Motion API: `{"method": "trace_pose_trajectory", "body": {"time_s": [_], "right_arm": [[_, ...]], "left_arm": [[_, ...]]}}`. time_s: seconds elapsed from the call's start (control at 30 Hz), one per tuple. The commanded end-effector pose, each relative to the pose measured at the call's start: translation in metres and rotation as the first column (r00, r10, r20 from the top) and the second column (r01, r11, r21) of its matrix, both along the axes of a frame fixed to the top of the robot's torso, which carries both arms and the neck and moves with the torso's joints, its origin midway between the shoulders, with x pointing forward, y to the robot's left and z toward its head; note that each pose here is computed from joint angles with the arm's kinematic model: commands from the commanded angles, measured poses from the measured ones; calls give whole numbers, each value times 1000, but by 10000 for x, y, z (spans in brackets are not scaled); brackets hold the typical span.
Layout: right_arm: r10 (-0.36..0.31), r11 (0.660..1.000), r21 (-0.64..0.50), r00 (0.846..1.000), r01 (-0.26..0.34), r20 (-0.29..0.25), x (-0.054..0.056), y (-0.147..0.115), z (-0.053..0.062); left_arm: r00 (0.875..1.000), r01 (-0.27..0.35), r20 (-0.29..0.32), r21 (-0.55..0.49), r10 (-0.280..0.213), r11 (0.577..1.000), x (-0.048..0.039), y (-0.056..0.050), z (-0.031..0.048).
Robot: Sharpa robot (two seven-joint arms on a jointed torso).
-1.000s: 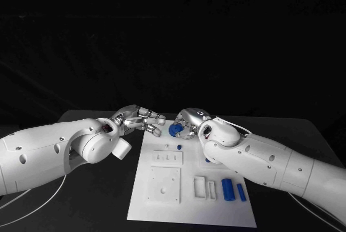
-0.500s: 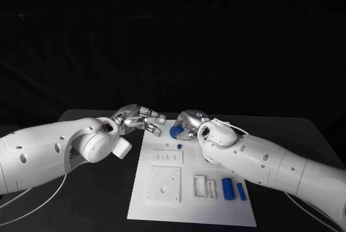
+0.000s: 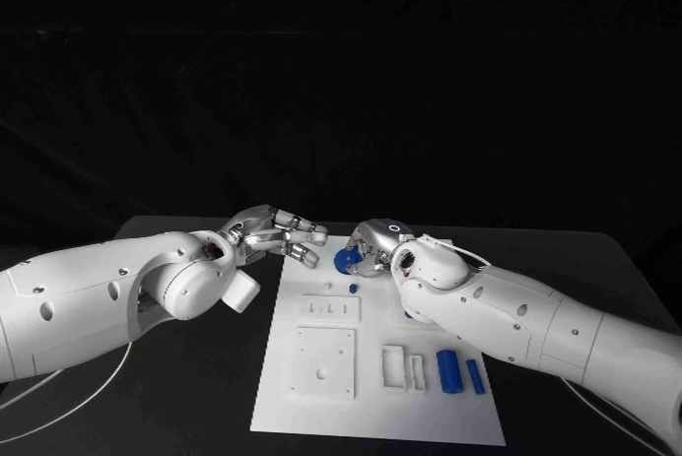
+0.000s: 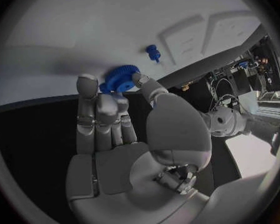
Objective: Assemble the parts on the task board
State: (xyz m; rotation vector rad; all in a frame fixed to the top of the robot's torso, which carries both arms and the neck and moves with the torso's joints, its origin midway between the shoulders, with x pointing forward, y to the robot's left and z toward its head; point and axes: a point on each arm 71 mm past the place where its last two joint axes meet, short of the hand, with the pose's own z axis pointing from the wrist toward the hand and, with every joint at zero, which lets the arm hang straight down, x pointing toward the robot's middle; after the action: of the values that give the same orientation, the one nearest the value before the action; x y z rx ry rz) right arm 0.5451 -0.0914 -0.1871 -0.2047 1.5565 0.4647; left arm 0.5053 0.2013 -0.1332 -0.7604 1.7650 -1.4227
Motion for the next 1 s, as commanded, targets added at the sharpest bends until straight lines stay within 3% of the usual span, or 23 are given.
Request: {"method": "trace_pose_trajectory", "body": {"time_s": [0.03, 0.37, 0.73, 1.0], "right_arm": [[13, 1000, -6, 999, -14, -29, -8, 15, -33], [2, 1000, -4, 998, -2, -59, -9, -54, -65], [-19, 1000, 11, 998, 19, -57, -66, -242, -113], [-44, 996, 76, 999, 44, -3, -112, -421, -38]], "left_arm": [[1000, 21, 1, -3, -21, 1000, -9, -30, 7], [1000, 21, 0, -2, -21, 1000, -8, -25, 5], [1000, 23, -3, 2, -23, 1000, 1, 6, 0], [1000, 22, 0, 10, -22, 1000, 12, 36, -3]]}}
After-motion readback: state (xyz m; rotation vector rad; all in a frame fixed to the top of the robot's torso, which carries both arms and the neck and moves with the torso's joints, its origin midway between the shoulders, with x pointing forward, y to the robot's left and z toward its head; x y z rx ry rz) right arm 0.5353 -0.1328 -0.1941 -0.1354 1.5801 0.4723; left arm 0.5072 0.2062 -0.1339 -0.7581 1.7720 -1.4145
